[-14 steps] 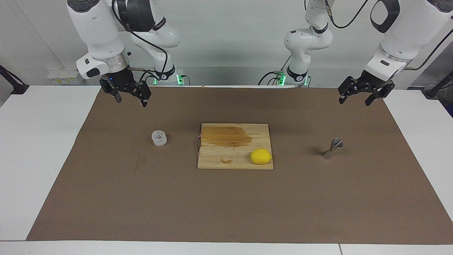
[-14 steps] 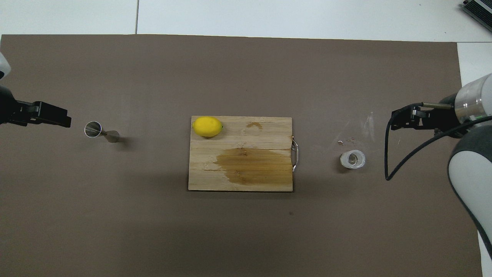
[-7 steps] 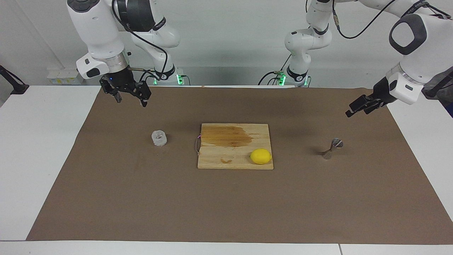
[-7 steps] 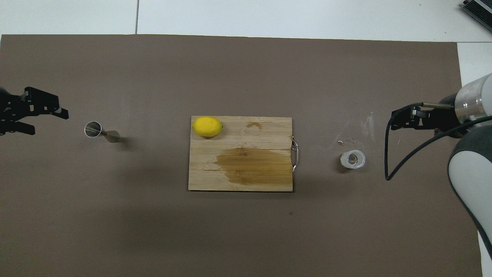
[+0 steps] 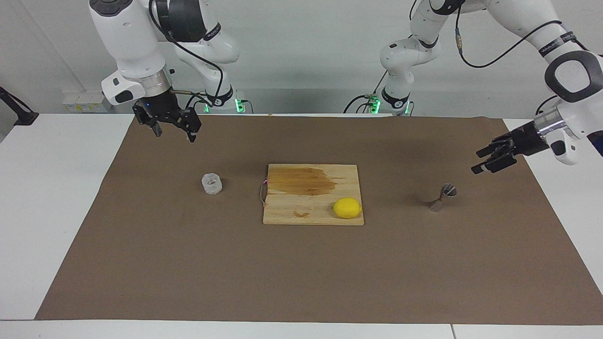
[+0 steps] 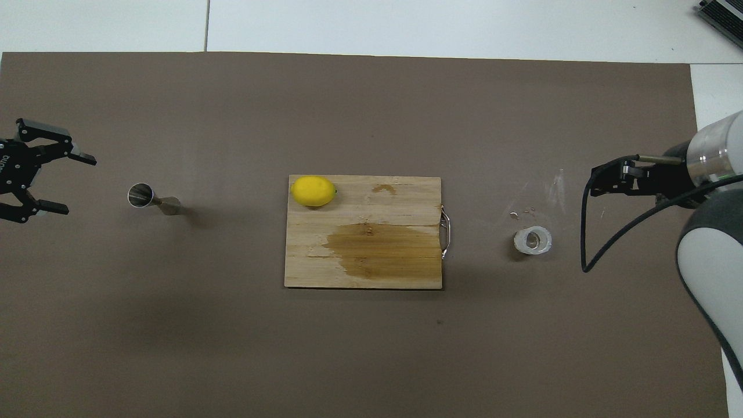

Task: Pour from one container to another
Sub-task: 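Open the left gripper and move it toward the metal cup, then close the left gripper around the small metal cup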

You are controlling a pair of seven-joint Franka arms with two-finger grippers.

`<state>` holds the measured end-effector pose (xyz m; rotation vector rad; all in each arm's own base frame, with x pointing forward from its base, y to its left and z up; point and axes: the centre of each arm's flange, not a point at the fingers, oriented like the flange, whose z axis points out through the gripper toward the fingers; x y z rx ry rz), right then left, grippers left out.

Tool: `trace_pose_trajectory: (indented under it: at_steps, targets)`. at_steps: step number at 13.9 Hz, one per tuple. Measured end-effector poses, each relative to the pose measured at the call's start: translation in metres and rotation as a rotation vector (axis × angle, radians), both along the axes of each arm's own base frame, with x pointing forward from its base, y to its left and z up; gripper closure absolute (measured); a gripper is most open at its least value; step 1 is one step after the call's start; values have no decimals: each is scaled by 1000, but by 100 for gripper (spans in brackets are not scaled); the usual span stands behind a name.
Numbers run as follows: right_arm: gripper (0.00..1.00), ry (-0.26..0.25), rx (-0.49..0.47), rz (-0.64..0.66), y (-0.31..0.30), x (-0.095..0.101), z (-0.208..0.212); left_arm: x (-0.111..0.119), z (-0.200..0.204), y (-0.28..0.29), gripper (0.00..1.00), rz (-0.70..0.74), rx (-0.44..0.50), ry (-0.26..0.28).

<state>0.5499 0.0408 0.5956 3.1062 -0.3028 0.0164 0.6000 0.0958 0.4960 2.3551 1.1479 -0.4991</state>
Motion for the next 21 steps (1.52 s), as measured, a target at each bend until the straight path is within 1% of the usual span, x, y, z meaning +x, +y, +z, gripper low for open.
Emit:
trace_pose_trajectory:
  at_steps: [3, 4, 7, 9, 12, 17, 19, 21]
  targets:
    - [0, 0, 0, 0, 0, 0, 0, 4, -30, 32, 0, 140, -86, 79]
    - [0, 0, 0, 0, 0, 0, 0, 5, -41, 42, 0, 189, -107, 113]
    - [0, 0, 0, 0, 0, 0, 0, 8, -78, 62, 0, 338, -163, 243]
    - [0, 0, 0, 0, 0, 0, 0, 9, -104, 76, 0, 407, -216, 305]
    - [0, 0, 0, 0, 0, 0, 0, 8, -139, 85, 0, 461, -301, 367]
    - [0, 0, 0, 0, 0, 0, 0, -6, -197, 100, 0, 551, -448, 464]
    - [0, 0, 0, 0, 0, 0, 0, -11, -210, 93, 0, 555, -508, 480]
    - [0, 0, 0, 0, 0, 0, 0, -20, -224, 84, 0, 520, -561, 456]
